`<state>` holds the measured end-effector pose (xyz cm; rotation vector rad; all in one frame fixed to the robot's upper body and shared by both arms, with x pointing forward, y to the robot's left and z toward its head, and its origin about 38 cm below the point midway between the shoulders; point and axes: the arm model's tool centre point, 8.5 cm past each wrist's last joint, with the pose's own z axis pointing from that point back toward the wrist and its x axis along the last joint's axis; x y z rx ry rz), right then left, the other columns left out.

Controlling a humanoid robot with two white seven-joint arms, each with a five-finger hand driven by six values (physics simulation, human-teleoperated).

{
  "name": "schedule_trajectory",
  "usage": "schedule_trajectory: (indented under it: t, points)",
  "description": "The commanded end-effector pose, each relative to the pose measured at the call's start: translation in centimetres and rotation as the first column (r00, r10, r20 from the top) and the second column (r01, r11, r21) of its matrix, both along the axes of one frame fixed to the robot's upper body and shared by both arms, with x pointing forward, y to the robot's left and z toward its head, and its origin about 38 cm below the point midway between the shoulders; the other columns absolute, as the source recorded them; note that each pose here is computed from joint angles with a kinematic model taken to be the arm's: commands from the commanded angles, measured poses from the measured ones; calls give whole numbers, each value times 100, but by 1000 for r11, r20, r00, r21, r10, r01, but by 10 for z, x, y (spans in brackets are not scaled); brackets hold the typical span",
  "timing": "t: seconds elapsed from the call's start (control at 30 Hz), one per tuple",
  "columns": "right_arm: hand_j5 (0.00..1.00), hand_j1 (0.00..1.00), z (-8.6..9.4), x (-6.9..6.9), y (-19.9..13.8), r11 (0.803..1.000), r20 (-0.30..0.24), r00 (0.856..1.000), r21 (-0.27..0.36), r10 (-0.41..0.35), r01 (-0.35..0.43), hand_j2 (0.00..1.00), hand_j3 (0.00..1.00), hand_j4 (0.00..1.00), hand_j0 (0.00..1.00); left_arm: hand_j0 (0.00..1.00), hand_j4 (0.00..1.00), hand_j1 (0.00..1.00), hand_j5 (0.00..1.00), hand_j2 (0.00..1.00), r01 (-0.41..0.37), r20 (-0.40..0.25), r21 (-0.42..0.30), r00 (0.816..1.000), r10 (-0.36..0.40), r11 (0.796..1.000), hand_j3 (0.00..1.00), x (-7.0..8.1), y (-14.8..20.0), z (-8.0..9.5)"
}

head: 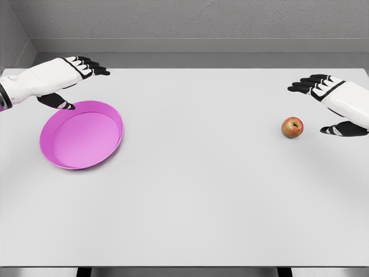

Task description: Put the apple on the plate with both arms

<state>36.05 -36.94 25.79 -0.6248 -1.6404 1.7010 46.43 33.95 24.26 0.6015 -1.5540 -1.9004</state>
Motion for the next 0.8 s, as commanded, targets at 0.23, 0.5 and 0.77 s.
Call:
schedule_trajectory:
  t: [0.23,0.5,0.77]
  points:
    - [100,100,-25,5,2,996,-138,987,-47,-87,81,100,100,100,100,100,100,100,100,100,-6,-2,-3,1000,6,1000,100,0,2,0]
    - [100,100,-53,28,28,972,-336,916,-157,-218,173,100,100,100,100,100,100,100,100,100,-9,-4,0,1000,9,1000,100,0,3,0]
    - [100,100,-55,39,30,941,-396,856,-194,-332,276,100,100,100,100,100,100,100,100,100,-11,-3,0,1000,11,1000,100,0,4,0]
